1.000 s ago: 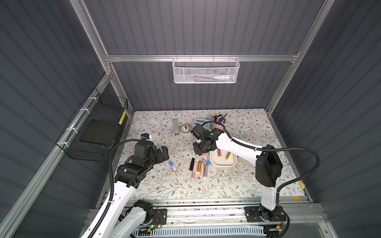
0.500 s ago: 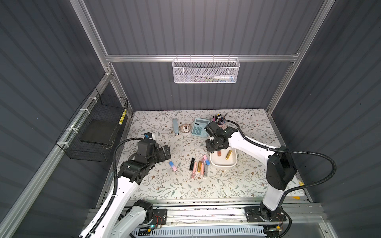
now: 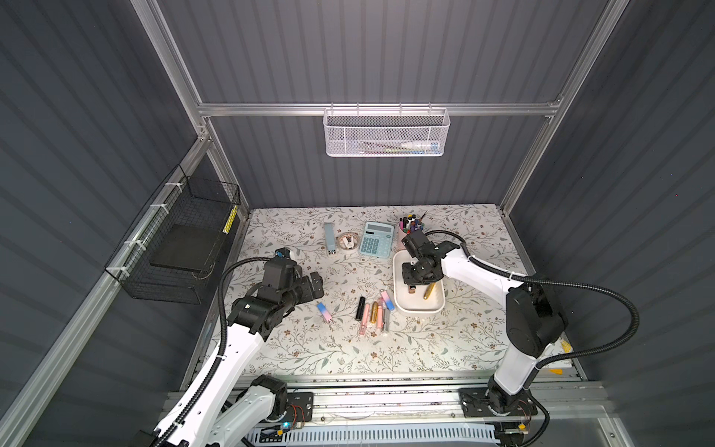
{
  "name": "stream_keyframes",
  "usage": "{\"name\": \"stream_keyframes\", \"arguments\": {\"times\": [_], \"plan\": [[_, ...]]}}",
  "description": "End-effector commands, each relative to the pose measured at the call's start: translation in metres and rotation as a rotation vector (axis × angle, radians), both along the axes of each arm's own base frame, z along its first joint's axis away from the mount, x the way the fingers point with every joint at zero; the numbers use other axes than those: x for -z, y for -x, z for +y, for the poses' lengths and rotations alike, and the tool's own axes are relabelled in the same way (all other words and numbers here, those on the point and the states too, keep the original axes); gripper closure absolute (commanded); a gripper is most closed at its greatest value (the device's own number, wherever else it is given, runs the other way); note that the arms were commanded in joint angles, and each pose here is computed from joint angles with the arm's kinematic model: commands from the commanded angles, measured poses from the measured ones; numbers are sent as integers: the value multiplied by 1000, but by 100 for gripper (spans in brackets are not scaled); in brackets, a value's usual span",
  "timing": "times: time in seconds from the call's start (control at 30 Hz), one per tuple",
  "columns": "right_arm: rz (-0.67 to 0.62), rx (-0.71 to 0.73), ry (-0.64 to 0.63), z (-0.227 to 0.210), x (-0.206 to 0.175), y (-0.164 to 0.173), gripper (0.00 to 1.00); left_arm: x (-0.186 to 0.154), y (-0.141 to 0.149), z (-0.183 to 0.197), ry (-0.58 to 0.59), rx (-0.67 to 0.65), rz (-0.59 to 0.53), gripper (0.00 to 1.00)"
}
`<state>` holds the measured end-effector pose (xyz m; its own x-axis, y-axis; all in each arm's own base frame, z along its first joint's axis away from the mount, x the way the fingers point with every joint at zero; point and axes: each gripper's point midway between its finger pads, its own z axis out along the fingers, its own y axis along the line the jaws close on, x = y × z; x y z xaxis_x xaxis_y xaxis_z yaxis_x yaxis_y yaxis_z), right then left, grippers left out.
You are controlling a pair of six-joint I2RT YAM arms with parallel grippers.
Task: Put the lipstick into the storage box
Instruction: Place the lipstick in the storage box.
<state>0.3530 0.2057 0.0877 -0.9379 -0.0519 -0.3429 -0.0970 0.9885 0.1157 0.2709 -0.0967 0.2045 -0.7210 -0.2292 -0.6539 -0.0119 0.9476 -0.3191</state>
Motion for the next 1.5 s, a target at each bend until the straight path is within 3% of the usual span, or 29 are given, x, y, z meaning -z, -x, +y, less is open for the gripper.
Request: {"name": "stream_keyframes", "arguments": {"times": [0.0, 0.87, 1.23, 1.47], "plan": [[5, 17, -29, -7, 3, -3, 73, 7, 0, -12, 50, 30, 22, 0], [108, 96, -3, -35, 61, -19, 72, 33, -12, -37, 113, 103, 79, 0], [114, 97, 1, -36, 65, -24, 66, 40, -20, -43, 129, 112, 92, 0], [68, 92, -5, -38, 47, -25, 60, 42, -22, -46, 135, 118, 98, 0]]}}
